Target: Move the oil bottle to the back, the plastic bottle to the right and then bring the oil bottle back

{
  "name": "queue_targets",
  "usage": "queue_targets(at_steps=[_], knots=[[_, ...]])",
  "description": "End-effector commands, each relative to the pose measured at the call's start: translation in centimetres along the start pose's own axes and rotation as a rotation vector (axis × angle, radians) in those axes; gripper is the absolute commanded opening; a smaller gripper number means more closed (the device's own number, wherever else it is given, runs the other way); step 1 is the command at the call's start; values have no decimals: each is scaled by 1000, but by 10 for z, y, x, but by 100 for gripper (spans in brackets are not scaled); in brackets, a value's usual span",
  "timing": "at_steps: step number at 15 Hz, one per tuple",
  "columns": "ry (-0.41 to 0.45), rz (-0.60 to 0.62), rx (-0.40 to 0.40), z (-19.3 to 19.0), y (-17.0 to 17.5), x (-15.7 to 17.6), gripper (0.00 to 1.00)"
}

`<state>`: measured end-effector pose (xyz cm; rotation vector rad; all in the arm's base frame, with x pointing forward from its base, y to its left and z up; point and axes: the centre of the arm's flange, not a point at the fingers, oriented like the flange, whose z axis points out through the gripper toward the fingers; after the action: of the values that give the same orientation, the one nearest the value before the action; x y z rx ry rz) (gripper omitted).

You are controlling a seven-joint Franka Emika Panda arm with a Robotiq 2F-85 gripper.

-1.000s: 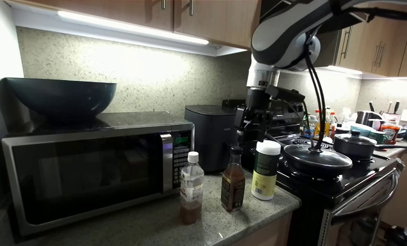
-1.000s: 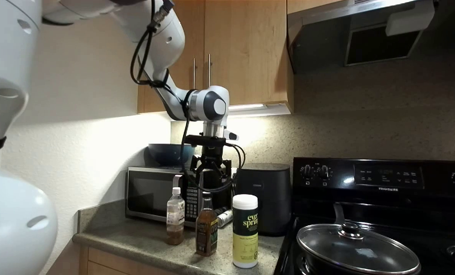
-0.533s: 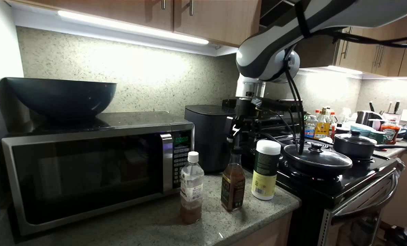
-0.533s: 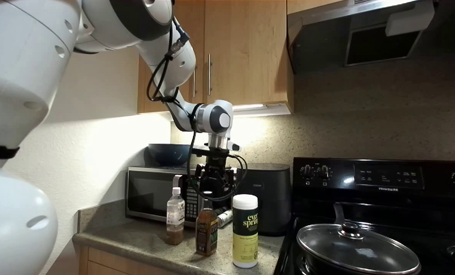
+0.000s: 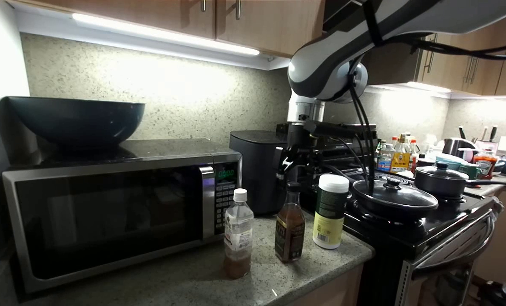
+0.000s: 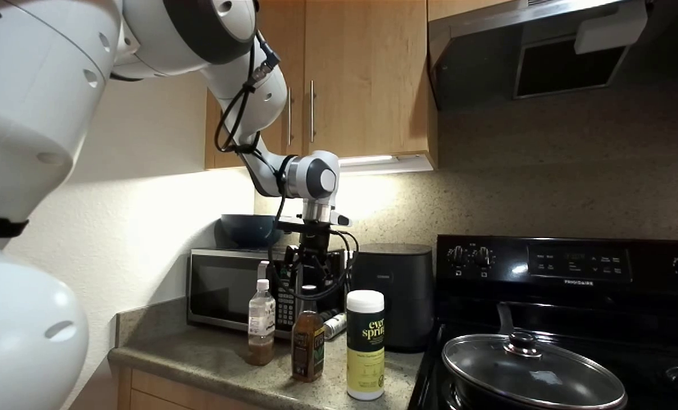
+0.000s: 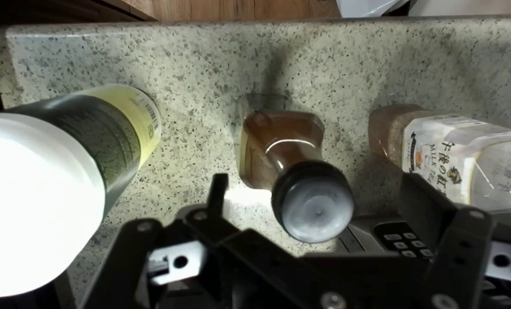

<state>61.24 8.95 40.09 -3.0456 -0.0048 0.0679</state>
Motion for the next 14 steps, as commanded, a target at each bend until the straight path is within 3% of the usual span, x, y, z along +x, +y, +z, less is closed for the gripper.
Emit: queue_targets(at_steps=[1,3,11,14], knots=[[-13,50,-21,1,-10,-4,100],[-20,60,-14,2,-10,-4,74],[-57,54,-13,8,1,-6,20],[-52,55,-14,8,3,-4,16]])
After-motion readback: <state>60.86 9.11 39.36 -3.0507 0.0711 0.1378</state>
